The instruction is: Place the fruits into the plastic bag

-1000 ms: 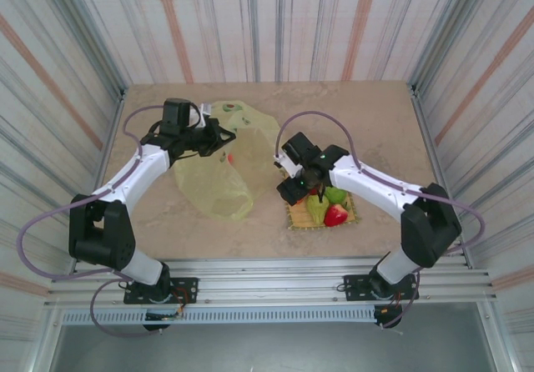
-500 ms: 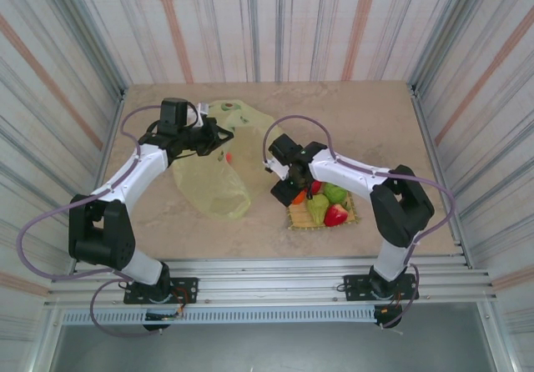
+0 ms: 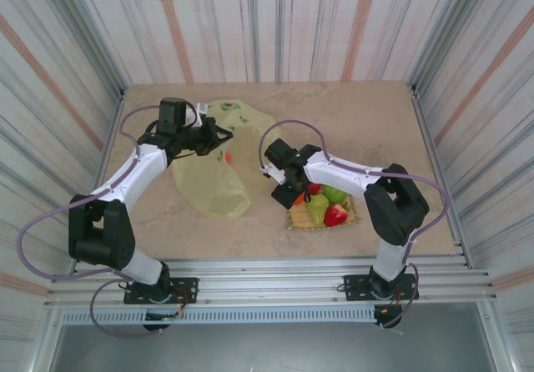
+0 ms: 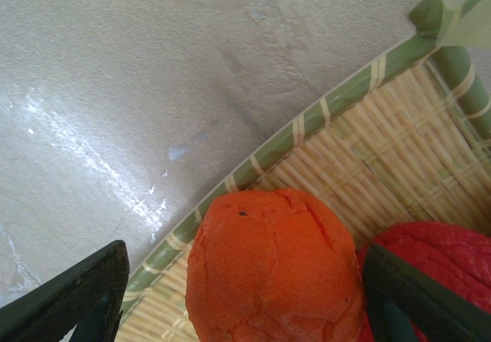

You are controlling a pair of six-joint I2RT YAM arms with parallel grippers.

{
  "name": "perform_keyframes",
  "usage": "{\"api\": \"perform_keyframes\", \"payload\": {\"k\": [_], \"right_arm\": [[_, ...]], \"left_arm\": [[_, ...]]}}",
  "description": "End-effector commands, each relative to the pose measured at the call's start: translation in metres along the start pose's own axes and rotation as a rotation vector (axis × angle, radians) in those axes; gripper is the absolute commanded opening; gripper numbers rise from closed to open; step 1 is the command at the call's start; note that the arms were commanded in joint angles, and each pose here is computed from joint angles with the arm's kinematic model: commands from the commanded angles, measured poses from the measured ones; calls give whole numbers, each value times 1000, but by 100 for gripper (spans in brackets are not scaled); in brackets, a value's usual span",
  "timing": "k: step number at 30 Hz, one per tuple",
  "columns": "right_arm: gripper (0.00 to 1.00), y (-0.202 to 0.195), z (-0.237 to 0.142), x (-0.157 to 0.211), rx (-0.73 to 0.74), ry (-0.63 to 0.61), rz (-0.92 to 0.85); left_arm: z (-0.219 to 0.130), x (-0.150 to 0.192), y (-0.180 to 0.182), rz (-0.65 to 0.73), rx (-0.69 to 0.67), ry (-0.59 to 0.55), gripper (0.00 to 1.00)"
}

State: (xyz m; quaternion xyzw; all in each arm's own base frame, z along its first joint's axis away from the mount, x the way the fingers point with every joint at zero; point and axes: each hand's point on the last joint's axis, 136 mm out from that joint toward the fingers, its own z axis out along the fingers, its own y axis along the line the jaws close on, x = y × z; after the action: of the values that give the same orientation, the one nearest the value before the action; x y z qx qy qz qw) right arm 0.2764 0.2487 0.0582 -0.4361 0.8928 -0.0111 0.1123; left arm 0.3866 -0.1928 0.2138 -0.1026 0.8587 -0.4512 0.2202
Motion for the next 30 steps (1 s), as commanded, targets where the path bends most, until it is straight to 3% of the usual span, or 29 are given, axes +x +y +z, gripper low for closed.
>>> {"api": "perform_keyframes", "payload": {"k": [1,24,30], "right_arm": [[78,1,5,13,15,54,-24],[70,0,19,20,25,99,-29],[59,1,12,15,13,70,-21]], "left_arm": [[-1,-1,-2,26,22,1,0],[0,0,-3,23,28,6,0],[-1,0,-4,24,31,7,0]]}}
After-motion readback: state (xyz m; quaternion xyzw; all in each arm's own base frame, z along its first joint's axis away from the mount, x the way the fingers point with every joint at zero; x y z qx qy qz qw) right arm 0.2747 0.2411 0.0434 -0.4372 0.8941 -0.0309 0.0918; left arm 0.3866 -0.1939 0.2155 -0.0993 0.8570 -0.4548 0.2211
